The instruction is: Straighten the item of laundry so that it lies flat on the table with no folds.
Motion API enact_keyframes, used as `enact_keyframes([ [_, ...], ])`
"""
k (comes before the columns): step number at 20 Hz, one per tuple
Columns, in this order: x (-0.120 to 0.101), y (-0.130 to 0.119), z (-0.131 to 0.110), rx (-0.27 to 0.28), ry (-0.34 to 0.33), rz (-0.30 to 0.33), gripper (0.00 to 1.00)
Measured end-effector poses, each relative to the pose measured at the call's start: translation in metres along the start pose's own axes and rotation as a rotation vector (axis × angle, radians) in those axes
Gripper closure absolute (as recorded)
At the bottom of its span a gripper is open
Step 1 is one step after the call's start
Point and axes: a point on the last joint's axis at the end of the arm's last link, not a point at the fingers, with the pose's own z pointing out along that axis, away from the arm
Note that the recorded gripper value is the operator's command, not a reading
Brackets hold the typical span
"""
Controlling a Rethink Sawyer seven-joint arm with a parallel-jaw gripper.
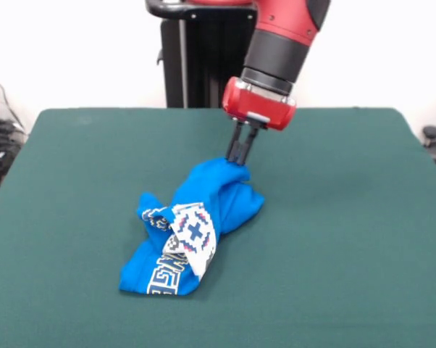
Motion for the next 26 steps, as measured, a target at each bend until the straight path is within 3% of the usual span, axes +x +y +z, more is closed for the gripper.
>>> enact_keyframes([
  [14, 0.023, -0.015, 0.008, 0.022, 0.030, 0.041, 1.00],
  [15, 0.024, -0.017, 0.008, 0.023, 0.032, 0.044, 0.00],
  [26, 0.037, -0.037, 0.026, -0.013, 0.046, 0.137, 0.00],
])
